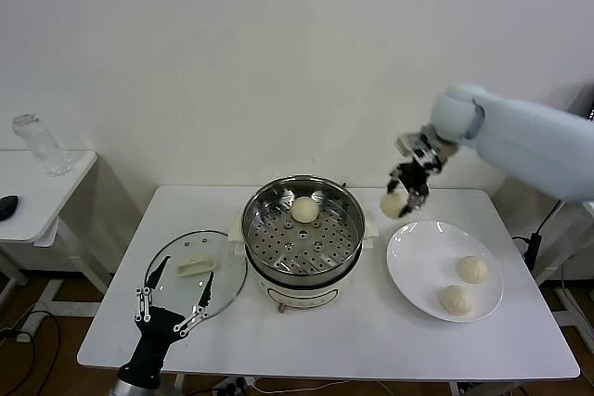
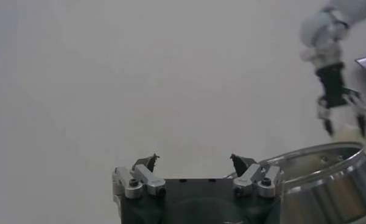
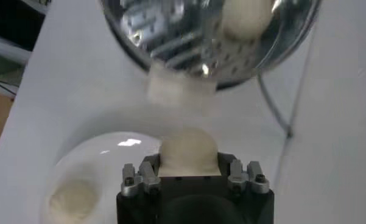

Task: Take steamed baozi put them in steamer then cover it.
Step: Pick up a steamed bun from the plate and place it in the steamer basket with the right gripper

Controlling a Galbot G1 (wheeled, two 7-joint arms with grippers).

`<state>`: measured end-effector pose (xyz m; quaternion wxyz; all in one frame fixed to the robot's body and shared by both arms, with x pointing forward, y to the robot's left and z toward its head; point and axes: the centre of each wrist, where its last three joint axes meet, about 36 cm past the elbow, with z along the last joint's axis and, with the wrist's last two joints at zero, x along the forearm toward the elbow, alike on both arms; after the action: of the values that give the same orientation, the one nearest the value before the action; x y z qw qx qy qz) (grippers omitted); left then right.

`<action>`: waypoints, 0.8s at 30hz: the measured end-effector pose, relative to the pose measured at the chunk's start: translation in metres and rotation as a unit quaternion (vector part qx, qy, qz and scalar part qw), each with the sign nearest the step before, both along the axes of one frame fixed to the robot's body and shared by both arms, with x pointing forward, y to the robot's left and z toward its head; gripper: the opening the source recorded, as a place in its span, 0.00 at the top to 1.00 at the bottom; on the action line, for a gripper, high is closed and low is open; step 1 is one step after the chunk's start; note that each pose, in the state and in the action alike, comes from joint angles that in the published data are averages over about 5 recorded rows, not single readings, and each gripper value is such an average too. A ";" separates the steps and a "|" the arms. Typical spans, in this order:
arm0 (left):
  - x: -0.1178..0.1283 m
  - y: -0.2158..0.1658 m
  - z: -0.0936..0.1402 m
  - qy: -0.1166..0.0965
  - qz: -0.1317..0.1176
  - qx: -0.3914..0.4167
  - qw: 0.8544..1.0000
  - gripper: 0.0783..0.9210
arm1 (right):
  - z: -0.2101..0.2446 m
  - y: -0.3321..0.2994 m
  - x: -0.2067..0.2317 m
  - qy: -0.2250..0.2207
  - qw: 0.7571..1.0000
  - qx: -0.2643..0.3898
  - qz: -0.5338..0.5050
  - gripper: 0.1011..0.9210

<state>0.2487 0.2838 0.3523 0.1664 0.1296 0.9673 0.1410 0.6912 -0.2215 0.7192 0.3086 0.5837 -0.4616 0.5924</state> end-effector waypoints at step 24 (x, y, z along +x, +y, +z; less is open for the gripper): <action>0.005 -0.002 -0.004 -0.009 -0.002 -0.004 1.000 0.12 | -0.060 0.206 -0.024 0.019 0.997 -0.010 0.072 0.37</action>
<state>0.2536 0.2817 0.3484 0.1756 0.1297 0.9660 0.1383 0.6676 -0.0159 0.6591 0.2796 0.6238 -0.4062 0.6064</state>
